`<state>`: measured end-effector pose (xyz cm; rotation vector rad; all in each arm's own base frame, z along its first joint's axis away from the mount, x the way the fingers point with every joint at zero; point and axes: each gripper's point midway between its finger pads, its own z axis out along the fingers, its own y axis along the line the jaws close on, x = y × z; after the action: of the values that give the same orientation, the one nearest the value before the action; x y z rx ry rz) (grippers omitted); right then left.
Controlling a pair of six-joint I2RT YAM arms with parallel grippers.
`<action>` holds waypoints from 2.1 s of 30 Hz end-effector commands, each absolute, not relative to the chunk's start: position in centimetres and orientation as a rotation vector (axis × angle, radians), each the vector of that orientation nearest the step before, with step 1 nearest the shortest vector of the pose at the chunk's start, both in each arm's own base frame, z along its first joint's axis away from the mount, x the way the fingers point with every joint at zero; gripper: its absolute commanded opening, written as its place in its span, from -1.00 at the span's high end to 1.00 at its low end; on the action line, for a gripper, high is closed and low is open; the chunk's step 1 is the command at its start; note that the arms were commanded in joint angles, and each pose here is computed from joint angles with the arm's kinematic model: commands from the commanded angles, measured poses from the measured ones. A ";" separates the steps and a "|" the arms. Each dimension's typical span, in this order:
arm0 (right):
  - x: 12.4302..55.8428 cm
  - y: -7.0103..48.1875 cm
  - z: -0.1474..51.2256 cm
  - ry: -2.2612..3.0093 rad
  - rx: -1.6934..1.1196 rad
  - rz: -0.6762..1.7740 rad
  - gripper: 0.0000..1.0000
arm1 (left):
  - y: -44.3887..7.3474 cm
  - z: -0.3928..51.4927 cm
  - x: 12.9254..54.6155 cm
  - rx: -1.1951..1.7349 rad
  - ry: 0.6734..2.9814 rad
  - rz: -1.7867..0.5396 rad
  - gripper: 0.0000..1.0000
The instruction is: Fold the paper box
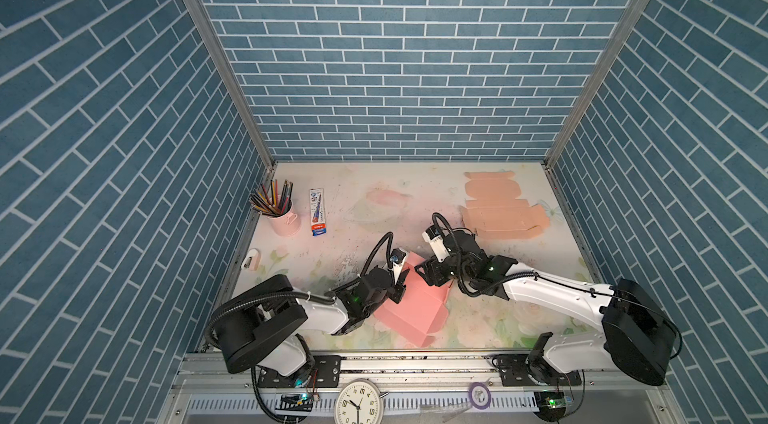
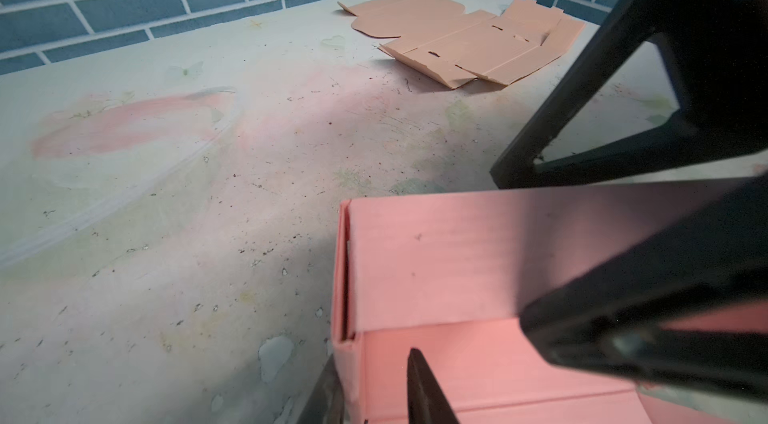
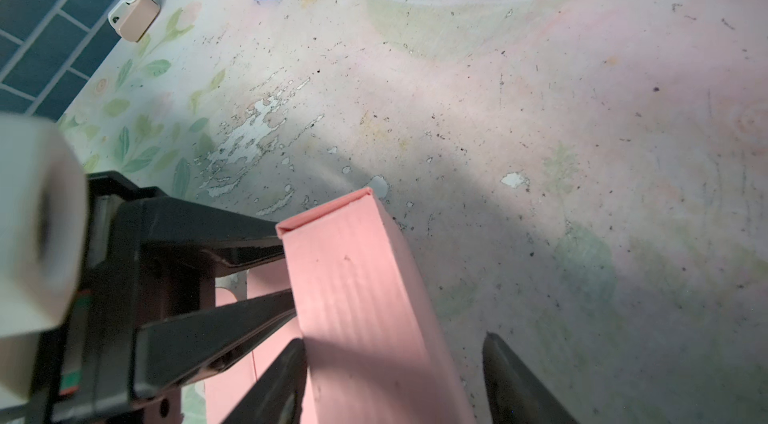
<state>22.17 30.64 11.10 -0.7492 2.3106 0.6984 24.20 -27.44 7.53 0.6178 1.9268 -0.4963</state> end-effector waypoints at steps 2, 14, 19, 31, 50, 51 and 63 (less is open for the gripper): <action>22.2 31.2 11.5 2.304 -0.788 0.685 -0.34 | -26.4 7.3 23.5 0.567 1.961 -0.511 0.43; 22.6 30.7 11.1 2.332 -0.758 0.627 -0.26 | -24.9 7.5 22.6 0.475 2.056 -0.527 0.41; 22.9 30.1 11.2 2.339 -0.714 0.600 -0.18 | -24.3 7.6 22.1 0.441 2.115 -0.531 0.40; 24.1 28.7 11.7 2.330 -0.614 0.620 -0.03 | -22.5 10.5 22.7 0.314 2.196 -0.540 0.10; 25.5 24.5 10.4 2.346 -0.469 0.651 0.09 | -19.6 9.8 22.5 0.136 2.390 -0.714 -0.37; 25.6 24.3 10.3 2.346 -0.460 0.654 0.10 | -19.4 9.8 22.5 0.125 2.392 -0.712 -0.37; 26.0 21.5 8.5 2.366 -0.365 0.630 0.10 | -19.4 8.4 21.2 0.046 2.438 -0.795 -0.38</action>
<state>26.01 21.87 8.45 -0.4120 2.3707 0.6027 21.62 -19.53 8.93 0.0921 2.4190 -0.7626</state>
